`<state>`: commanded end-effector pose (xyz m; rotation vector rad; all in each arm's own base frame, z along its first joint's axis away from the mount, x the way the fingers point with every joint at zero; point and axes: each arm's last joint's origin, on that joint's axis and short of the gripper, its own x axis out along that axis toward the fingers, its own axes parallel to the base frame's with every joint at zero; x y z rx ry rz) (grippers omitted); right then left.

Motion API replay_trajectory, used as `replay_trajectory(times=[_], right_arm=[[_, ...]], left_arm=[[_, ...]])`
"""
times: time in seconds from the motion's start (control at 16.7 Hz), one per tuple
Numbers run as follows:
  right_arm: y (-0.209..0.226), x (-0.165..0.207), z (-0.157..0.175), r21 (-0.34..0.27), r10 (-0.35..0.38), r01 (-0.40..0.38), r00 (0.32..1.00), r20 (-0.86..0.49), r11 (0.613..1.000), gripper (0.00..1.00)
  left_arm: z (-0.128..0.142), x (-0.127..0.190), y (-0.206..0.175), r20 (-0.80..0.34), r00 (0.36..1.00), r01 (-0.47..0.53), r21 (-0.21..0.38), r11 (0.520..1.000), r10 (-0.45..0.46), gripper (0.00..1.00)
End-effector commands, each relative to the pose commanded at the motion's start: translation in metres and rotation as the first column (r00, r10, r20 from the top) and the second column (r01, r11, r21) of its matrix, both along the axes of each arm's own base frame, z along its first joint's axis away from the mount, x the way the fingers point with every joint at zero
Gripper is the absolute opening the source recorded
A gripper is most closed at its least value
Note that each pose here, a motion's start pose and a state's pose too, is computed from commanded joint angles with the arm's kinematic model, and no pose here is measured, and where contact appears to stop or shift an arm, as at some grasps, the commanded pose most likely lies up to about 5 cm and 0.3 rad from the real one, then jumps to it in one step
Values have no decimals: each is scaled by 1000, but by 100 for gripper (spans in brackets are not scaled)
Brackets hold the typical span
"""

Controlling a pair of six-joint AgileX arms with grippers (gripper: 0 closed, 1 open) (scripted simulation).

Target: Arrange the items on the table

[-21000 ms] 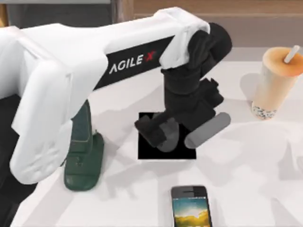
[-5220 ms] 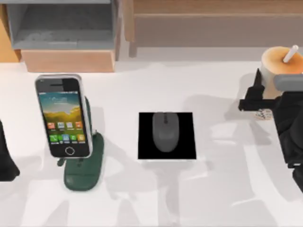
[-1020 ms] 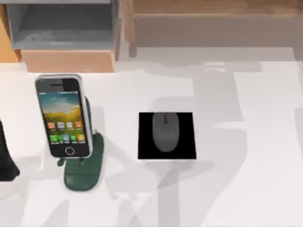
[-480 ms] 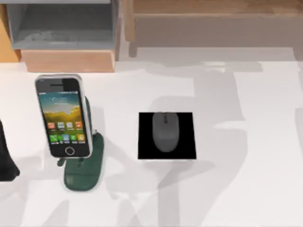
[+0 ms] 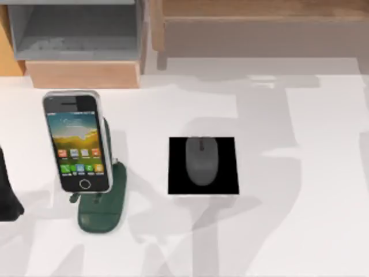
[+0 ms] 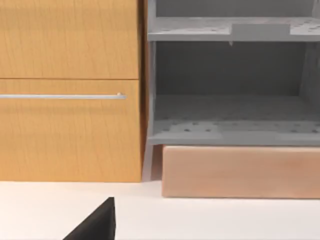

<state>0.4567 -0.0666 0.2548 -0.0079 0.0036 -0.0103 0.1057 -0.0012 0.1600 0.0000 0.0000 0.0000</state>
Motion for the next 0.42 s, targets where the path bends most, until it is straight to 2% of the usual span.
replay_trajectory(times=[0.06, 0.12, 0.42], right_arm=[[0, 0, 0, 0, 0, 0, 1000, 0, 1000, 98], [0, 0, 0, 0, 0, 0, 1000, 0, 1000, 100], [0, 0, 0, 0, 0, 0, 1000, 0, 1000, 100]], left_arm=[[0, 0, 0, 0, 1000, 0, 0, 1000, 0, 100], [0, 0, 0, 0, 1000, 0, 0, 1000, 0, 100], [0, 0, 0, 0, 1000, 0, 0, 1000, 0, 100]])
